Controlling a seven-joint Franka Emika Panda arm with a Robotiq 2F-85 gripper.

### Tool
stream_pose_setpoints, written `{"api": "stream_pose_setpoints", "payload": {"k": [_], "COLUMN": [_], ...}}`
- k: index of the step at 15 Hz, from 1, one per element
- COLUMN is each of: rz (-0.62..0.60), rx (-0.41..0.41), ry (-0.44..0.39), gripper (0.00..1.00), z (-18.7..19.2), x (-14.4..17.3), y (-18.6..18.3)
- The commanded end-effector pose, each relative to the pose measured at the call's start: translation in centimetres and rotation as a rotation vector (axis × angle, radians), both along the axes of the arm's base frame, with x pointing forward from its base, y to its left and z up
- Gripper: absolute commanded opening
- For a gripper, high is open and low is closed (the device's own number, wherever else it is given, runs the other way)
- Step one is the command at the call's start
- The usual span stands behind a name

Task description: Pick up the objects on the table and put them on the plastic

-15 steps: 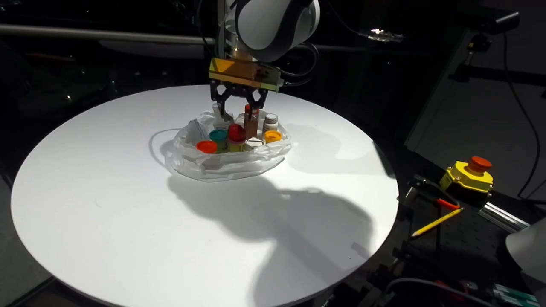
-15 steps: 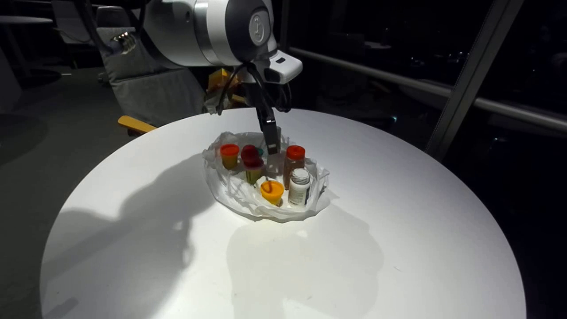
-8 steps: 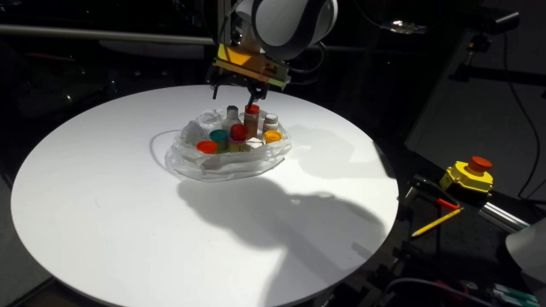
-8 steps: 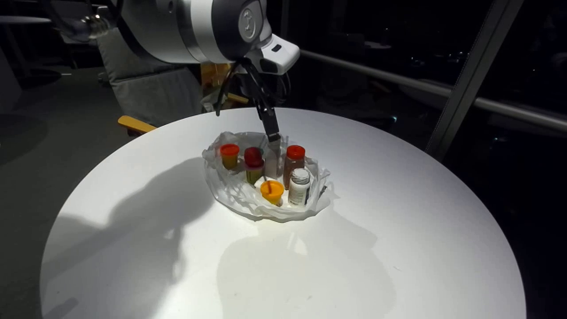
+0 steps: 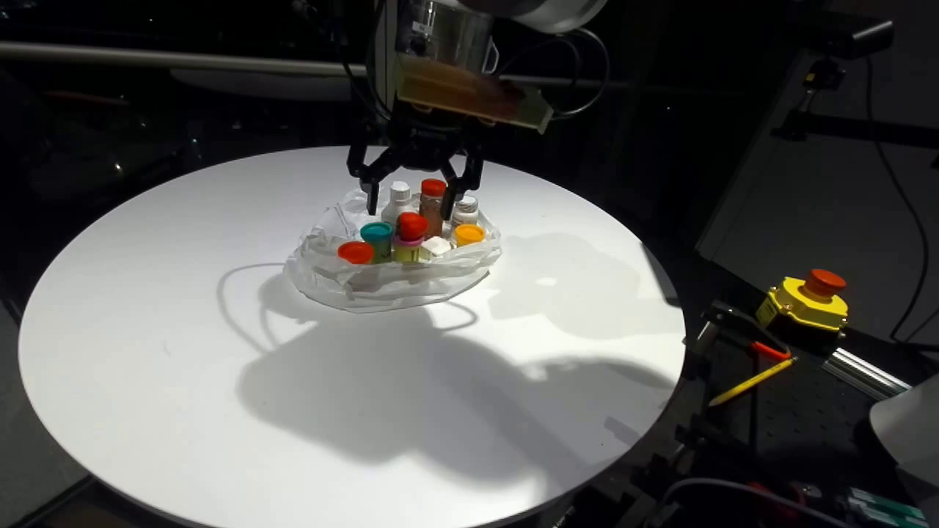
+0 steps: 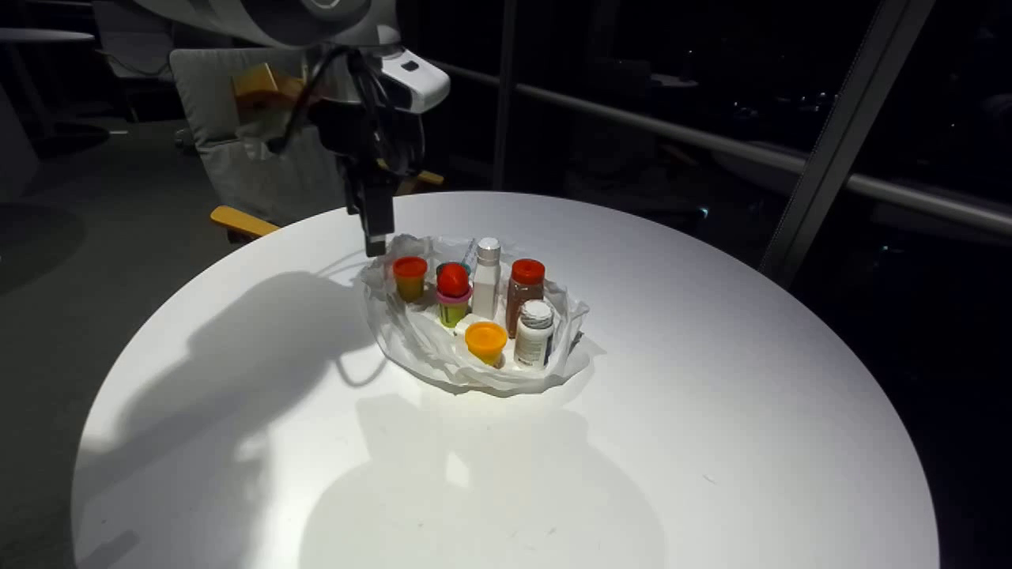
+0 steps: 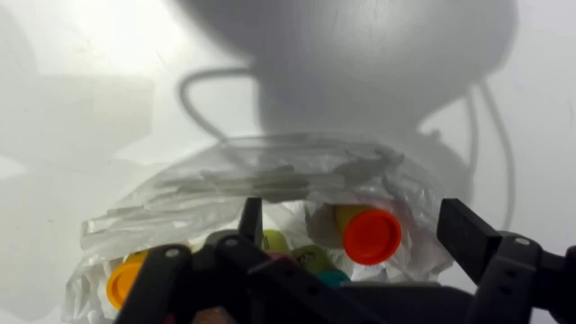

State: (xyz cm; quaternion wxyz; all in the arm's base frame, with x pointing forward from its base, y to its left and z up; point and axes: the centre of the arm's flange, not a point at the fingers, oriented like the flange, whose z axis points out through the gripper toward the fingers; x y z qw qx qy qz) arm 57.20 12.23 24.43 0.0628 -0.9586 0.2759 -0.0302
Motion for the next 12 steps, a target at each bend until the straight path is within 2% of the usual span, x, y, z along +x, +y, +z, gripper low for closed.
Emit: {"api": "stream_pose_setpoints", "payload": {"k": [1, 5, 6, 7, 8, 10, 12], "rz": [0.051, 0.051, 0.062, 0.078, 0.071, 0.087, 0.089], "rx": [-0.036, -0.127, -0.14, -0.113, -0.115, -0.114, -0.115], "ry": [0.201, 0.325, 0.329, 0.301, 0.322, 0.3, 0.299], "gripper": [1.0, 1.0, 1.0, 1.0, 1.0, 1.0, 1.0], "z": [5.3, 10.1, 11.1, 11.9, 9.2, 11.1, 11.2], "x": [-3.0, -6.6, -7.3, -8.0, -6.5, -7.2, -7.4], "y": [1.9, 3.8, 4.3, 4.8, 3.9, 4.7, 4.8]}}
